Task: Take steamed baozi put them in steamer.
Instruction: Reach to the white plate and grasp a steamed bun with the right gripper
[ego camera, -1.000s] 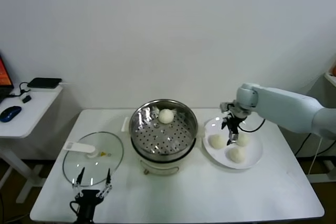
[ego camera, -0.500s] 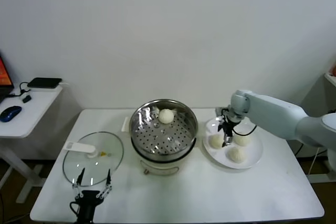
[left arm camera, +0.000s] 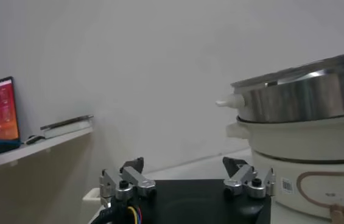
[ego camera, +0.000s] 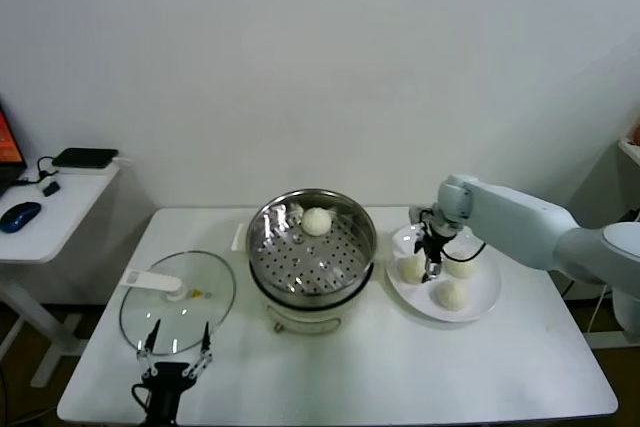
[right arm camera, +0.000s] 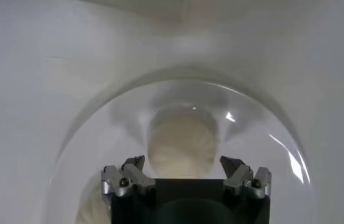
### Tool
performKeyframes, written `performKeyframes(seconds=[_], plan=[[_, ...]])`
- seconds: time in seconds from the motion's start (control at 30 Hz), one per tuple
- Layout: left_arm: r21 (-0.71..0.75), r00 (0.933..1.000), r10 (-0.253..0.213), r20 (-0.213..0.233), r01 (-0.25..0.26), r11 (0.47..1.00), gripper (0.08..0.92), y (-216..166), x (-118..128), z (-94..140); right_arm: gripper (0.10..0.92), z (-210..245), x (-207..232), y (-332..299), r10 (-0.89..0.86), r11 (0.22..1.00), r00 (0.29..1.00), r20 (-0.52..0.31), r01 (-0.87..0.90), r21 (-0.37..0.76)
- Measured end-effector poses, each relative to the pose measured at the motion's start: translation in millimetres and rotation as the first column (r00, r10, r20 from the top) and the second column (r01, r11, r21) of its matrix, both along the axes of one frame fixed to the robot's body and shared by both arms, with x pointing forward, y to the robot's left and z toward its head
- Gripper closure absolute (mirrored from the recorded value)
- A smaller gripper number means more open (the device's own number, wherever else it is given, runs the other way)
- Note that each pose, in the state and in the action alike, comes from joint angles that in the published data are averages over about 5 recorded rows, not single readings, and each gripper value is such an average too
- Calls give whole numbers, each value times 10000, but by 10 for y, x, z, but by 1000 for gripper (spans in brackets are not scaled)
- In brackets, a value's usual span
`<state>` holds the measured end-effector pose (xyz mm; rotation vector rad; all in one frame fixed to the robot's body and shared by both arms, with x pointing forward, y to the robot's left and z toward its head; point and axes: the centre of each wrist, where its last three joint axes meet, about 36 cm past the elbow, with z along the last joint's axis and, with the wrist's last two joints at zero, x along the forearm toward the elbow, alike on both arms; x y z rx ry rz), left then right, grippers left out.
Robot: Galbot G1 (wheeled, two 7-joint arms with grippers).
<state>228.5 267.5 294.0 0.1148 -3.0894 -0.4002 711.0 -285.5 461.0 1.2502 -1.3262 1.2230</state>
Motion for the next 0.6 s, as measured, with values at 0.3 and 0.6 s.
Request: performKeyframes(seconds=[0.3,0.6], plan=[[44,10000,7,-21,-6,10000,177,5,4,-10,323,0,24,50,0,10000,10000,-13,0,89],[45,10000,22,-7,-22,10000,177,3,3,-6,351,148,34,19,16,9998,10000,-78,-15,187]])
